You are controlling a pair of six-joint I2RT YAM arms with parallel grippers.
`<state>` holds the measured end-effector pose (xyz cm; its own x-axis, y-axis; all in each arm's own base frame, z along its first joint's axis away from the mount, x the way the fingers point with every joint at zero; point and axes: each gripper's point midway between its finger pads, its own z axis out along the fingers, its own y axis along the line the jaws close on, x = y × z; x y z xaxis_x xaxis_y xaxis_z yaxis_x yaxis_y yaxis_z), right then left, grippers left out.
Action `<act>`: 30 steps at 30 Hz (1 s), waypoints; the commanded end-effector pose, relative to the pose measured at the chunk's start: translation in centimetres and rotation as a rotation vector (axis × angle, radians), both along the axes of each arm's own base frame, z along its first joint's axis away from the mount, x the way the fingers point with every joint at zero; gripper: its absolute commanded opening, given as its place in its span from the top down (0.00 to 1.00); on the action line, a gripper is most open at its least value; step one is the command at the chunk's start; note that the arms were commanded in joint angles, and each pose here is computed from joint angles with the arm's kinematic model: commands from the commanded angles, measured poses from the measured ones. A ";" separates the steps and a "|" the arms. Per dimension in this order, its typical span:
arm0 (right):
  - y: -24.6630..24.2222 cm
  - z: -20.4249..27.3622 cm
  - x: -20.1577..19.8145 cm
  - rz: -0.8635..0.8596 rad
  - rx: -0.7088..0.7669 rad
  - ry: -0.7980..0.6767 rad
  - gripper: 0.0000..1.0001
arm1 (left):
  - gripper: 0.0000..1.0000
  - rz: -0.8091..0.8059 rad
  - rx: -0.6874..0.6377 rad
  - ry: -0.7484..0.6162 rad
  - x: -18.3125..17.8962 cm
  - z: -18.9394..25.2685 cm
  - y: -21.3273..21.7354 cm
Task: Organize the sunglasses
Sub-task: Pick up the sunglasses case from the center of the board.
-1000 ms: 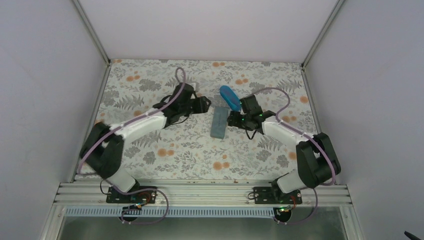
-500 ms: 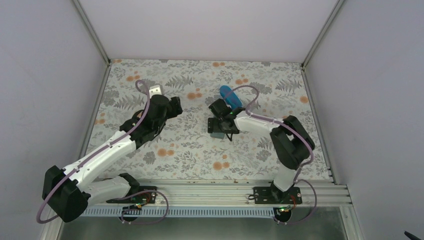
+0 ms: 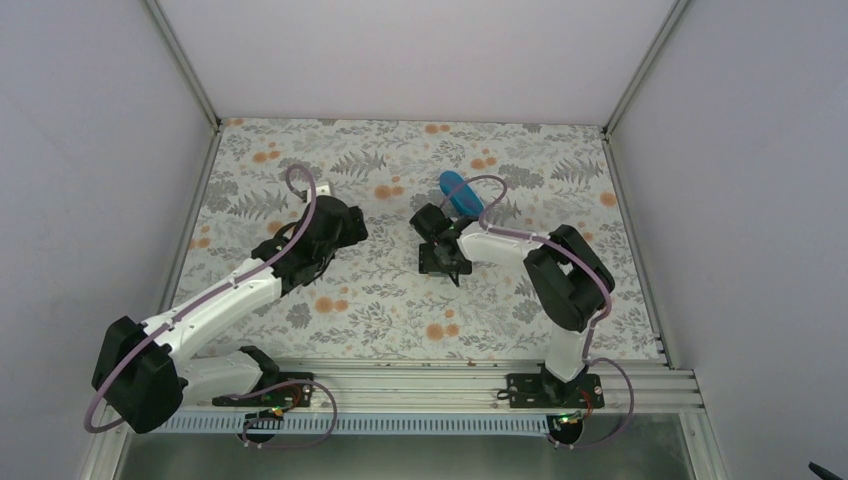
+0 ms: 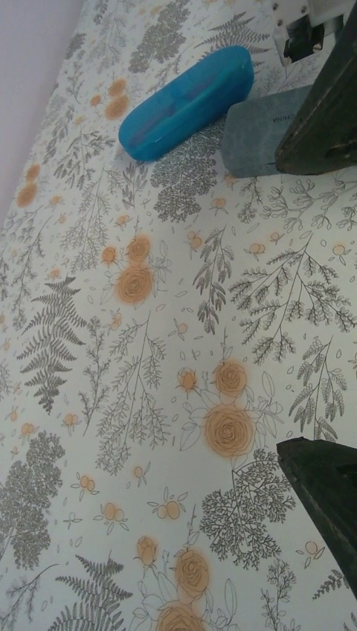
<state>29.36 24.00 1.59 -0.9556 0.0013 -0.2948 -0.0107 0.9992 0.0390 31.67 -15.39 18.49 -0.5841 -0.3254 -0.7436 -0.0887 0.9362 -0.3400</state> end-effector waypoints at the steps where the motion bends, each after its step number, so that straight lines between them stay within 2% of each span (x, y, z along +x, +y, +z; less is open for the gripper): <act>1: -0.1 0.2 -0.9 0.004 0.015 0.011 0.25 | 0.12 -0.017 -0.003 -0.022 0.6 0.9 -0.4; 9: 0.8 -1.0 -0.6 0.039 0.042 0.041 0.18 | 0.12 -0.017 -0.005 0.000 0.4 0.1 -0.5; 18: 0.0 -0.4 -0.3 0.020 0.060 0.027 0.47 | 0.12 -0.008 0.012 0.013 0.4 -0.3 -0.2; 23: -0.1 1.2 1.2 0.091 0.067 -0.039 0.48 | 0.12 -0.012 0.009 0.016 0.5 -0.3 -0.4; 30: 1.5 6.4 6.8 0.283 0.031 -0.245 0.45 | 0.12 -0.024 -0.014 0.022 0.6 -0.2 -0.4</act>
<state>30.99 23.43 2.60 -0.9360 -0.1407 -0.3227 -0.1676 0.9842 0.0569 31.88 -15.61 17.50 -0.6118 -0.3109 -0.7274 -0.0856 0.9402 -0.3298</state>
